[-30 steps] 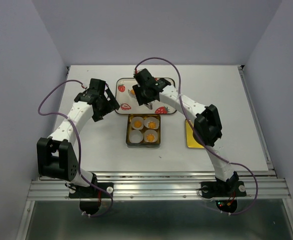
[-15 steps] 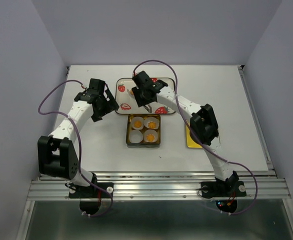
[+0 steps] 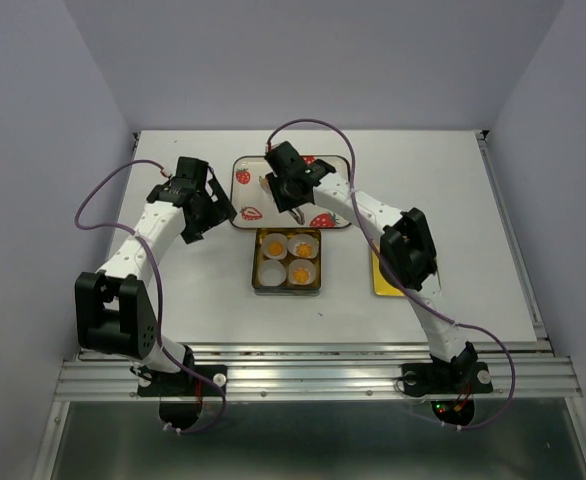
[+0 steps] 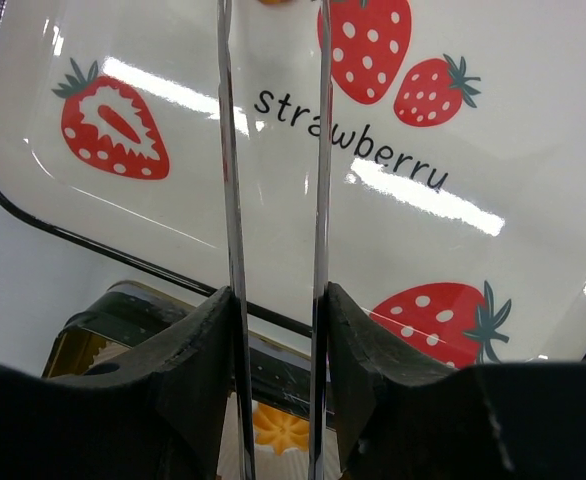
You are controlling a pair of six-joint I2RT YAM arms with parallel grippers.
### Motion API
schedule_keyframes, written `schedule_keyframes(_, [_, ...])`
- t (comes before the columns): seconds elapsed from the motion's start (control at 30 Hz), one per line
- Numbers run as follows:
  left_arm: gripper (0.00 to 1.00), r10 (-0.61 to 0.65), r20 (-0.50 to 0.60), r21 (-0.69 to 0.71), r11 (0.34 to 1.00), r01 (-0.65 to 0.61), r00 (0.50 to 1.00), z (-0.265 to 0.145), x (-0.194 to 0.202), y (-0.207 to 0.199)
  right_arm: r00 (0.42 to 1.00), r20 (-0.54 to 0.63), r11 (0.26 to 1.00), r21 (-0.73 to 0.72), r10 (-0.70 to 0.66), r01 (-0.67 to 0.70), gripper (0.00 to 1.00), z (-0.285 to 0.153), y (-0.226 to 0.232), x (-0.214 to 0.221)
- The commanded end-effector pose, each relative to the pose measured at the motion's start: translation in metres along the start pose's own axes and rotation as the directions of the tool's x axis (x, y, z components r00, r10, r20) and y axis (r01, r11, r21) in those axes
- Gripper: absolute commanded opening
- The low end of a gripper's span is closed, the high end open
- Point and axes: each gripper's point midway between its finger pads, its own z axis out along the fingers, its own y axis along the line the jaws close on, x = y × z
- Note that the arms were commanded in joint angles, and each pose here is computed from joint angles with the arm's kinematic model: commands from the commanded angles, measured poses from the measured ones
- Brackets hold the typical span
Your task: Pack the cookies
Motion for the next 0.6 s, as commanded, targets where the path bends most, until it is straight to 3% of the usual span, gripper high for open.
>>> schedule_keyframes(0.0, [0.99,0.004,0.041,0.02,1.0,-0.005,0.999,-0.008,-0.015,-0.007,0.993,0.116,0.999,0.019,0.031,-0.033,0.38,-0.01,-0.008,-0.037])
schedule_keyframes(0.3, [0.99,-0.001,0.052,0.027,1.0,-0.001,0.999,-0.009,-0.022,-0.012,0.979,0.199,0.999,-0.037,0.043,-0.036,0.38,-0.062,-0.013,-0.066])
schedule_keyframes(0.57, [0.99,0.005,0.036,0.012,1.0,-0.005,0.999,-0.006,-0.017,-0.007,0.988,0.148,0.988,-0.135,-0.049,0.069,0.36,-0.126,-0.018,-0.025])
